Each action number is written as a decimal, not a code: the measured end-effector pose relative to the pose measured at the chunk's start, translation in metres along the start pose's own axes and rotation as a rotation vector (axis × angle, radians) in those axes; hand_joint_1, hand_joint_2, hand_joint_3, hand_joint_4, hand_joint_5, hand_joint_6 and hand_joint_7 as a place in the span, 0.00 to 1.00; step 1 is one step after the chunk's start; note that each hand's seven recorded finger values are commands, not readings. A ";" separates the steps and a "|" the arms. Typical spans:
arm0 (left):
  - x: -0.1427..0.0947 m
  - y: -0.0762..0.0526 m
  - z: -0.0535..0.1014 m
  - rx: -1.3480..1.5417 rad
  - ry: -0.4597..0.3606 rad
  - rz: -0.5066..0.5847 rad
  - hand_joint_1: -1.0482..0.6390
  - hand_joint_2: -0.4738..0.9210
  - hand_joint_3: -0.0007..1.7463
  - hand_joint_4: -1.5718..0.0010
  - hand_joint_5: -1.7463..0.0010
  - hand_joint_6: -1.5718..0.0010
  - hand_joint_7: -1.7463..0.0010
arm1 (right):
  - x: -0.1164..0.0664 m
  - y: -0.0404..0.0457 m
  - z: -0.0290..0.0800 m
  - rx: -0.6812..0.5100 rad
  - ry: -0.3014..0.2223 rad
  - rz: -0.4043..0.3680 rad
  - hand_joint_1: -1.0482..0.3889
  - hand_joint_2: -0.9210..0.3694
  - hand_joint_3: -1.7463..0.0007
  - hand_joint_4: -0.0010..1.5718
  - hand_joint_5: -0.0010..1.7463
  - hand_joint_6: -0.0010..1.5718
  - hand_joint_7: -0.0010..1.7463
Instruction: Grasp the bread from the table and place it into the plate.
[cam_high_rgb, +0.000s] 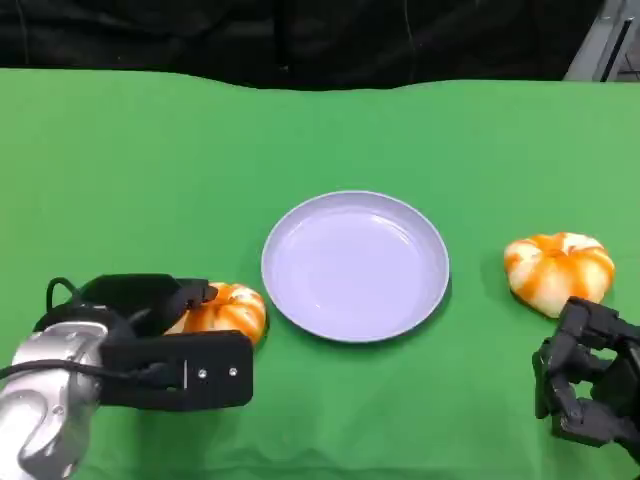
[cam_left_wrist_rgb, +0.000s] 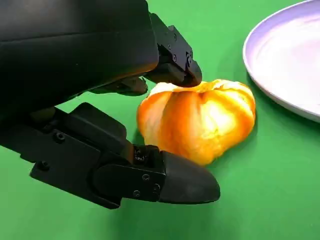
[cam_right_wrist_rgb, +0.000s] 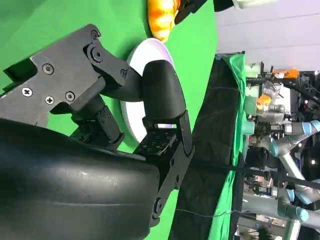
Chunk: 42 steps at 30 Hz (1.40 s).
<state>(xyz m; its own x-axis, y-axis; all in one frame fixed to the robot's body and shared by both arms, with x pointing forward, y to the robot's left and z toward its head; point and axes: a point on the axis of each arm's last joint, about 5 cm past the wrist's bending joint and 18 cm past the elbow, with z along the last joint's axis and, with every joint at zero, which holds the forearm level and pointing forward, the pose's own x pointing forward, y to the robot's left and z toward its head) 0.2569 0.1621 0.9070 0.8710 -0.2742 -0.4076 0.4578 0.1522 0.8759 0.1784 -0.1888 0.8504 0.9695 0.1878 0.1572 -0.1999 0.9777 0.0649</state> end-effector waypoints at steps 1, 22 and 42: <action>0.001 -0.001 0.000 0.001 0.001 0.001 0.04 1.00 0.21 0.76 0.99 0.76 0.99 | 0.000 0.0001 0.000 0.000 -0.001 0.001 0.50 0.30 0.33 0.62 1.00 0.56 0.92; 0.012 -0.015 0.003 -0.016 -0.011 0.057 0.39 1.00 0.18 0.54 0.96 0.56 0.97 | -0.002 0.0007 0.002 -0.002 -0.007 0.005 0.52 0.29 0.34 0.60 1.00 0.55 0.92; 0.003 -0.020 0.010 -0.134 0.009 0.448 0.56 1.00 0.19 0.61 0.00 0.72 0.02 | -0.004 0.0008 0.003 0.000 0.000 -0.001 0.56 0.28 0.35 0.59 1.00 0.53 0.93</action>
<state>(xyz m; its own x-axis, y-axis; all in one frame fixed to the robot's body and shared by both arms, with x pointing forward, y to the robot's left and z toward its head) 0.2486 0.1487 0.8909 0.9894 -0.1452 0.0006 0.0545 0.3748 0.9255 0.1742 -0.1890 0.8532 0.9698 0.1864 0.1573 -0.1985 0.9779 0.0654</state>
